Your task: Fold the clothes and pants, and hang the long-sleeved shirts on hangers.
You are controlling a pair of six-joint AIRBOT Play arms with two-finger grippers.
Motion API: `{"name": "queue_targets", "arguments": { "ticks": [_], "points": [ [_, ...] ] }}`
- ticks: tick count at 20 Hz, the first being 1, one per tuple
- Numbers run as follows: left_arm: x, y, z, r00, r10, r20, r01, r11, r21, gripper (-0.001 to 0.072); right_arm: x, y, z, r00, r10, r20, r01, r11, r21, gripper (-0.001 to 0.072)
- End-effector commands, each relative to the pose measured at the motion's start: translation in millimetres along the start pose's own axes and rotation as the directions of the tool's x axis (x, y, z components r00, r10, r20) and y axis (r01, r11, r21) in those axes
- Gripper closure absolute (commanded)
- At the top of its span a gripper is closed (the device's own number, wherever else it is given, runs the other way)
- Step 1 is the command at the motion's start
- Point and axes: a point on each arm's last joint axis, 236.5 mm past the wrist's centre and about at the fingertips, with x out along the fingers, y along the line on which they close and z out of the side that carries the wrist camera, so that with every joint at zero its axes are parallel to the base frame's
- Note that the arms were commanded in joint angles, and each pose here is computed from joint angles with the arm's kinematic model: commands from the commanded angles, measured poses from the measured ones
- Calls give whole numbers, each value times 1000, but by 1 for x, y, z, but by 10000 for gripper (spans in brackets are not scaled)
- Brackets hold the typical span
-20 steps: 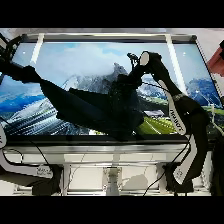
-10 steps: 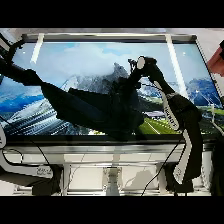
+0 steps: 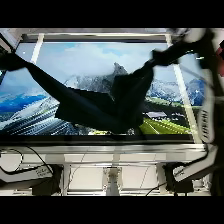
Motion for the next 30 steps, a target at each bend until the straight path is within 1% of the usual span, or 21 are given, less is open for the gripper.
{"name": "queue_targets", "arguments": {
  "ticks": [1, 3, 4, 6, 7, 10, 13, 15, 17, 19, 20, 21, 22, 23, 24, 25, 26, 27, 28, 29, 30],
  "points": [
    [-78, 15, 41, 953, 155, 259, -147, 988, -53, 682, -124, -52, 25, 959, -102, 266, 93, 995, 46, 686],
    [-112, 26, 39, 923, 241, 299, -227, 971, -82, 682, -160, -71, 15, 943, -144, 301, 124, 989, 86, 686],
    [-122, 38, 33, 909, 301, 290, -272, 953, -136, 682, -165, -82, 2, 949, -165, 267, 144, 985, 97, 686],
    [-128, 67, 5, 895, 412, 174, -367, 899, -241, 682, -149, -99, -42, 980, -172, 97, 159, 979, 124, 686],
    [-123, 76, -9, 893, 433, 121, -389, 879, -274, 682, -136, -106, -57, 987, -159, 30, 153, 977, 150, 686],
    [-79, 81, -57, 936, 350, -37, -343, 883, -322, 682, -87, -115, -106, 980, -101, -170, 134, 972, 195, 686],
    [-33, 95, -140, 922, 275, -273, -366, 848, -382, 682, -42, -122, -162, 936, -31, -350, 121, 964, 237, 686],
    [-4, 92, -192, 909, 175, -378, -346, 824, -448, 682, -20, -125, -195, 900, 2, -436, 127, 955, 266, 687],
    [23, 74, -226, 910, 37, -413, -269, 809, -522, 682, -7, -120, -228, 848, 57, -527, 121, 947, 297, 687],
    [49, 51, -221, 935, -115, -336, -98, 825, -556, 682, 9, -107, -238, 820, 155, -551, 44, 943, 331, 686],
    [64, 47, -196, 960, -174, -219, 3, 790, -613, 682, 24, -100, -221, 844, 207, -495, -14, 930, 366, 686],
    [76, 47, -159, 975, -215, -55, 123, 732, -670, 683, 40, -94, -193, 877, 257, -405, -82, 912, 401, 687],
    [83, 50, -112, 959, -246, 139, 270, 653, -708, 683, 54, -91, -153, 911, 298, -284, -158, 890, 427, 687],
    [83, 51, -70, 912, -277, 301, 409, 591, -695, 683, 59, -88, -107, 931, 330, -157, -236, 870, 432, 687],
    [71, 49, -23, 822, -322, 470, 567, 533, -628, 683, 54, -83, -63, 933, 357, -39, -310, 856, 414, 687],
    [47, 45, 23, 695, -353, 627, 710, 477, -518, 683, 37, -76, -16, 919, 385, 81, -387, 847, 365, 687],
    [8, 43, 70, 520, -362, 774, 826, 446, -345, 683, 13, -73, 26, 906, 382, 183, -422, 857, 297, 687],
    [-34, 42, 103, 361, -357, 861, 875, 450, -180, 683, -19, -74, 65, 892, 350, 285, -415, 884, 216, 687],
    [-70, 38, 126, 253, -360, 898, 875, 481, -53, 683, -55, -74, 95, 865, 315, 390, -392, 910, 136, 687],
    [-94, 32, 138, 221, -379, 899, 849, 528, 14, 683, -94, -79, 119, 819, 274, 504, -368, 925, 94, 687],
    [-109, 24, 144, 242, -410, 879, 806, 589, 53, 683, -122, -87, 129, 780, 233, 581, -344, 935, 87, 687]
  ]
}}
